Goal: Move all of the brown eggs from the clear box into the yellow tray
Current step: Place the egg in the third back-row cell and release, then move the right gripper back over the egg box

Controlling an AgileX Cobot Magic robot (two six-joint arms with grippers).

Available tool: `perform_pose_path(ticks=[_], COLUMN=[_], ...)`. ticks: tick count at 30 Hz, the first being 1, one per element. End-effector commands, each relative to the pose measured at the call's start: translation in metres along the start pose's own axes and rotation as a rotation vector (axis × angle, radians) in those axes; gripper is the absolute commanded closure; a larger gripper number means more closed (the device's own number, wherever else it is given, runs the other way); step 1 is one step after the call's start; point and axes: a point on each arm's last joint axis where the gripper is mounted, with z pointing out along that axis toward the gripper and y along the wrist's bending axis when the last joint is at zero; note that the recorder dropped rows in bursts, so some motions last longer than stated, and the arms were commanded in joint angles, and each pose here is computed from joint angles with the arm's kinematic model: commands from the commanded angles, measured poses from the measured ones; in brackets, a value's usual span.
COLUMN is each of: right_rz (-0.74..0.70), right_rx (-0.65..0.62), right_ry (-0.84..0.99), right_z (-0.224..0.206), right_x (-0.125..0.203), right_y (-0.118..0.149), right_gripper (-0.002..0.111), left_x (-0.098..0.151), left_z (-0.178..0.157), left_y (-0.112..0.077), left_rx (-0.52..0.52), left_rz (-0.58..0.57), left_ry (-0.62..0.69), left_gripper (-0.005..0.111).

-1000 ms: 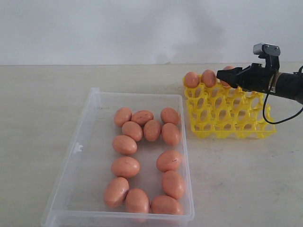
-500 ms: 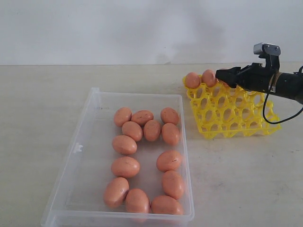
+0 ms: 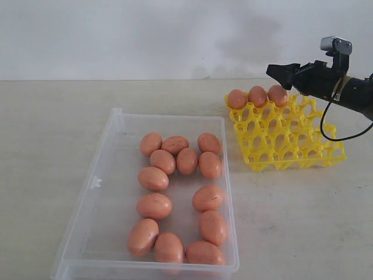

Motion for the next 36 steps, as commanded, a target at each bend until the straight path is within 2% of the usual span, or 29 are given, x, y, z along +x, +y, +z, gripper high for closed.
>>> perform_pose_path(ticks=[1,4,6,8,11,15,18,21,24,27,30,33,35,36], right_rz=[-0.016,-0.031,-0.069,-0.132,-0.248,-0.329,-0.293,-0.316,-0.303,-0.296,-0.305,-0.381,-0.476,-0.528], right_rx=[-0.030,-0.085,-0.154,-0.218,-0.287,-0.306,-0.287,-0.274,-0.210,-0.173,-0.147,-0.066,0.087,0.209], right_ry=[-0.034,-0.038,-0.022,0.049,0.195,0.337,0.308,0.266,0.217,0.182,0.177,0.193,0.227,0.254], right_z=[-0.001,-0.004,-0.007,-0.012,-0.023,-0.040,-0.051,-0.064,-0.078,-0.094,-0.111,-0.128,-0.136,-0.141], right_x=[-0.014,-0.031,-0.043,-0.055,-0.070,-0.095,-0.122,-0.150,-0.177,-0.192,-0.188,-0.167,-0.142,-0.130], right_y=[0.005,0.018,0.031,0.046,0.067,0.094,0.114,0.137,0.157,0.176,0.192,0.198,0.195,0.191], right_gripper=[0.049,0.049,0.054,0.069,0.108,0.109,0.109,0.109,0.109,0.109,0.109,0.109,0.109,0.109], left_x=[0.000,0.000,0.000,0.000,0.000,0.000,0.000,0.000,0.000,0.000,0.000,0.000,0.000,0.000], left_z=[0.000,0.000,0.000,0.000,0.000,0.000,0.000,0.000,0.000,0.000,0.000,0.000,0.000,0.000], left_y=[0.000,0.000,0.000,0.000,0.000,0.000,0.000,0.000,0.000,0.000,0.000,0.000,0.000,0.000], left_rx=[-0.002,-0.002,-0.002,-0.002,-0.002,-0.002,-0.002,-0.002,-0.002,-0.002,-0.002,-0.002,-0.002,-0.002], left_rz=[-0.001,-0.001,-0.001,-0.001,-0.001,-0.001,-0.001,-0.001,-0.001,-0.001,-0.001,-0.001,-0.001,-0.001], left_ry=[-0.006,-0.006,-0.006,-0.006,-0.006,-0.006,-0.006,-0.006,-0.006,-0.006,-0.006,-0.006,-0.006,-0.006], left_gripper=[0.103,0.103,0.103,0.103,0.103,0.103,0.103,0.103,0.103,0.103,0.103,0.103,0.103,0.103])
